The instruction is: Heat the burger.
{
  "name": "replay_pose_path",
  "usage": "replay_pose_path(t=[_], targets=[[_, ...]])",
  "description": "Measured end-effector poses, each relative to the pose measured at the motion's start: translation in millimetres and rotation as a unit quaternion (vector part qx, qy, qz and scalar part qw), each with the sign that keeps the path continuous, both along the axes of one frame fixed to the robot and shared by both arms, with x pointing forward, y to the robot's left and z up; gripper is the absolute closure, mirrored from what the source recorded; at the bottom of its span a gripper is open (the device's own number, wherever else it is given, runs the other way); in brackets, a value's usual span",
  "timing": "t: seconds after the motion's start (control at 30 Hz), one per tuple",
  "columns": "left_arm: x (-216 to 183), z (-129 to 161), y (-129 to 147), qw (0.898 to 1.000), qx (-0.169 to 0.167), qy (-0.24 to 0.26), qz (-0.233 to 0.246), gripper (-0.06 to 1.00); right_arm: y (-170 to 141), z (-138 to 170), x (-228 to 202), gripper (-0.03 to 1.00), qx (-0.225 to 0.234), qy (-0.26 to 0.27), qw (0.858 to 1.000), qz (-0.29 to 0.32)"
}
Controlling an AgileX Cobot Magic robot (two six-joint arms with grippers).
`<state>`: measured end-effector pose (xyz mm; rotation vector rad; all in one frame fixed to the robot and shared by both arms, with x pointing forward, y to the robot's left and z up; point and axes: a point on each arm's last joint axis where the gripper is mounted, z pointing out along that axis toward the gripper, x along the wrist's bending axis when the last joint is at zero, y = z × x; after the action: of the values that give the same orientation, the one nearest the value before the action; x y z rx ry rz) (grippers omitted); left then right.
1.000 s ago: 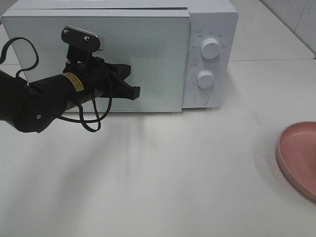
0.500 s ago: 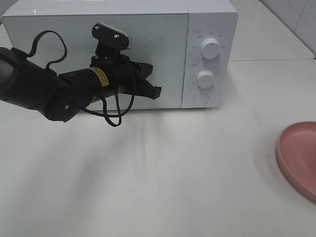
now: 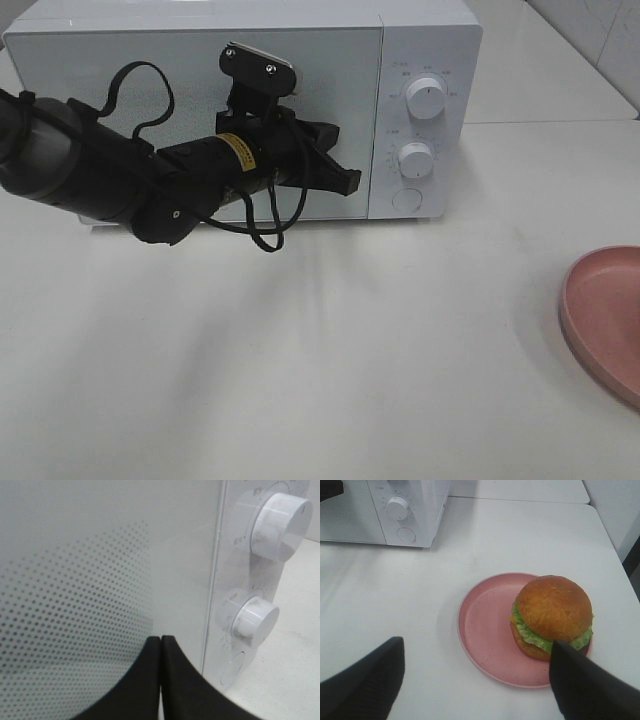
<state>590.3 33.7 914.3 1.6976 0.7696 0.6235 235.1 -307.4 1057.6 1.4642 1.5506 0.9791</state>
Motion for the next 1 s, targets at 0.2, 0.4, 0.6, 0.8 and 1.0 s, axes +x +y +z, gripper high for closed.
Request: replay_pose_path(t=[0.2,0.4,0.6,0.8,1.0], targets=[[-11.1,18.0,-2.9,0.999,-0.007,0.044,0.026,0.94,0.0,0.0,0.0,0.2,0.0,0.0,1.0,0.0],[-41.3,39.1,-5.2,0.996,0.023,0.082,0.003,0.84,0.0,0.0,0.0,0.2,0.0,0.0,1.0,0.0],[-89.4,54.7,-9.3,0.985,0.099,0.132,-0.049,0.07,0.0,0.0,0.0,0.2,0.0,0.0,1.0,0.0],[-108.7,56.1,6.2,0.956,0.189,0.22,-0.047,-0.03,0.0,0.0,0.0,0.2,0.0,0.0,1.0,0.0],[-126.3,58.0,26.4,0.912,0.274,0.304,-0.038,-0.04,0.0,0.0,0.0,0.2,0.0,0.0,1.0,0.0]])
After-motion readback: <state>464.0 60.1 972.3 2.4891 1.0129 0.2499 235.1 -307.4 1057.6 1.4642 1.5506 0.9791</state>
